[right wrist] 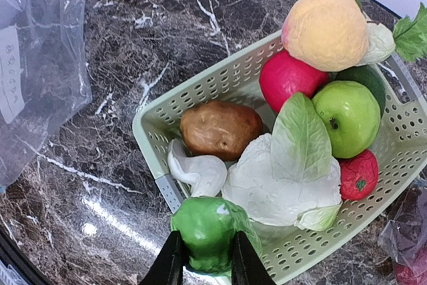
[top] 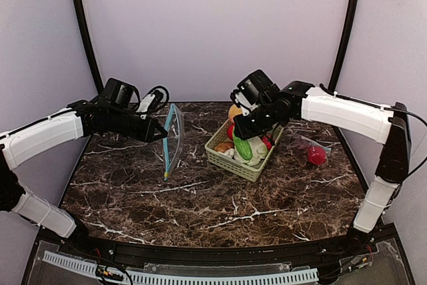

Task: Place the food in the zip-top bag and seal the zipper
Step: Pick up the fake vegetable from the bin, then place the fake vegetable in the zipper food storage bag.

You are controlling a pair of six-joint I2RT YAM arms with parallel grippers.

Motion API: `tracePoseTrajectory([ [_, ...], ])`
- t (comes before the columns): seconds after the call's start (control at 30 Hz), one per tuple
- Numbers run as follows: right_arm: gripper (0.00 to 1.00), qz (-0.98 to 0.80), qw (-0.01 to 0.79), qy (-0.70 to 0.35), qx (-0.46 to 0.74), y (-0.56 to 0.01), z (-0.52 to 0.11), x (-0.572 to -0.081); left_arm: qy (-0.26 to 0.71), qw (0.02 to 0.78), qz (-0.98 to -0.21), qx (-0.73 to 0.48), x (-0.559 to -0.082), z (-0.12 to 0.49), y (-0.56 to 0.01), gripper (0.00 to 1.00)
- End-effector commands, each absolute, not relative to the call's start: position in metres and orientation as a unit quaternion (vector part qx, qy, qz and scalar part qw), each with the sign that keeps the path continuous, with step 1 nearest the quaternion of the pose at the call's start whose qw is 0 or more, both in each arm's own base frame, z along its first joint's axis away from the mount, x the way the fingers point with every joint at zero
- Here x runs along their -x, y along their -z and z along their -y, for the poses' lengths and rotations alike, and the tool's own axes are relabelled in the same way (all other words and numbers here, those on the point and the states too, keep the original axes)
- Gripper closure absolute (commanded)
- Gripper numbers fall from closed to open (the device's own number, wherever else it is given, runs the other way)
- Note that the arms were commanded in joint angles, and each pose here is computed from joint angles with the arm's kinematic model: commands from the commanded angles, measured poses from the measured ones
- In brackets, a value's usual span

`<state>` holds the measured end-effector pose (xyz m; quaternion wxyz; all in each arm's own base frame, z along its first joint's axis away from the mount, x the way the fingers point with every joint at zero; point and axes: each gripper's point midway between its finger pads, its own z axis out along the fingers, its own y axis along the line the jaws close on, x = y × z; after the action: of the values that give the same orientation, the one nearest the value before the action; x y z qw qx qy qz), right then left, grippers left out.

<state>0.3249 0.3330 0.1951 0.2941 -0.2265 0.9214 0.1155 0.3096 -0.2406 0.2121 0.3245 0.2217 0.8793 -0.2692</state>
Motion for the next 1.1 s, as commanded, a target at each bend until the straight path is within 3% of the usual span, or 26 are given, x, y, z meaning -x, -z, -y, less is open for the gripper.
tracePoseTrajectory([
  [0.0,0.79,-0.887,0.358,-0.191,0.223,-0.241,-0.344,-0.328,0.292,0.325,-0.871,-0.225,-0.303,0.243,-0.218,0.99],
  [0.37,0.75,-0.747,0.481,-0.337,0.31,-0.364,-0.401,-0.261,0.353,0.303,-0.849,-0.249,-0.29,0.262,-0.225,0.99],
  [0.57,0.73,-0.661,0.523,-0.403,0.357,-0.404,-0.437,-0.214,0.368,0.287,-0.849,-0.249,-0.288,0.267,-0.221,0.99],
  [0.8,0.73,-0.631,0.528,-0.415,0.388,-0.405,-0.464,-0.194,0.368,0.281,-0.851,-0.247,-0.288,0.267,-0.217,0.99],
  [1.07,0.74,-0.669,0.518,-0.374,0.379,-0.37,-0.482,-0.215,0.379,0.279,-0.846,-0.25,-0.286,0.27,-0.219,0.99],
])
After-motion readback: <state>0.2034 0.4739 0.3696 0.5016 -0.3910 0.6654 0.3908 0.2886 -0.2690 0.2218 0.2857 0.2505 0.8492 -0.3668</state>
